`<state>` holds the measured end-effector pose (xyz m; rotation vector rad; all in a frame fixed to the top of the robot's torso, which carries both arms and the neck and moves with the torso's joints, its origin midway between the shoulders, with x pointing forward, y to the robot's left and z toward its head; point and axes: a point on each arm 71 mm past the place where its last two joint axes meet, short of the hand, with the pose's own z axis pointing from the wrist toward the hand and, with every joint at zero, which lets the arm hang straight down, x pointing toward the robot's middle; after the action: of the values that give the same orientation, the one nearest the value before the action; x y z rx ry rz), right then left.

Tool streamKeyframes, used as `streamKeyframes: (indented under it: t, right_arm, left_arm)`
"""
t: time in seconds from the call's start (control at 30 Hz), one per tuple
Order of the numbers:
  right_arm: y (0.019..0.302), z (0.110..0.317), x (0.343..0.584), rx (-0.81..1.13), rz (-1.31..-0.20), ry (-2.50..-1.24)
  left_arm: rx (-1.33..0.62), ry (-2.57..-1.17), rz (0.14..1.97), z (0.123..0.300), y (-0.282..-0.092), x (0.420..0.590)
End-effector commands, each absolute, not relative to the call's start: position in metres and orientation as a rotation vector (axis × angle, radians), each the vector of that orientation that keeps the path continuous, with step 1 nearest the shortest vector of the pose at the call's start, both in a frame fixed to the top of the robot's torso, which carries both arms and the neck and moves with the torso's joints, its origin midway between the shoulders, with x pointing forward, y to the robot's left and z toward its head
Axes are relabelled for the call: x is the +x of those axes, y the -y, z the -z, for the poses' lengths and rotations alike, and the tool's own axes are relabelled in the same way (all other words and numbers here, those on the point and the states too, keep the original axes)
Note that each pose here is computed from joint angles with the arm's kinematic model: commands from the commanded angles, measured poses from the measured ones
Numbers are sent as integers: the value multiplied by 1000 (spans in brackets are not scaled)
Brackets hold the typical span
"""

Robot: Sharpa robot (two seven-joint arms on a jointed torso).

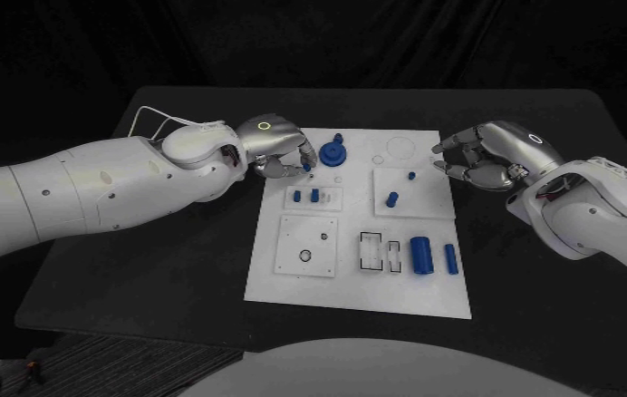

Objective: Assemble the parts on the task board

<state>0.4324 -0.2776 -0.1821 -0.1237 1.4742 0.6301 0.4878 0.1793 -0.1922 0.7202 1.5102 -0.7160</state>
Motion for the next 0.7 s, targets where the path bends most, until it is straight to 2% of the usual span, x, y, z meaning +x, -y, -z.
streamKeyframes:
  t: [0.03, 0.7]
  right_arm:
    - [278, 184, 432, -120, -624, -1484]
    - [277, 185, 432, -122, -626, -1488]
  left_arm:
    - [728, -1523, 722, 194, -176, 487]
    - [740, -1554, 738, 200, -167, 484]
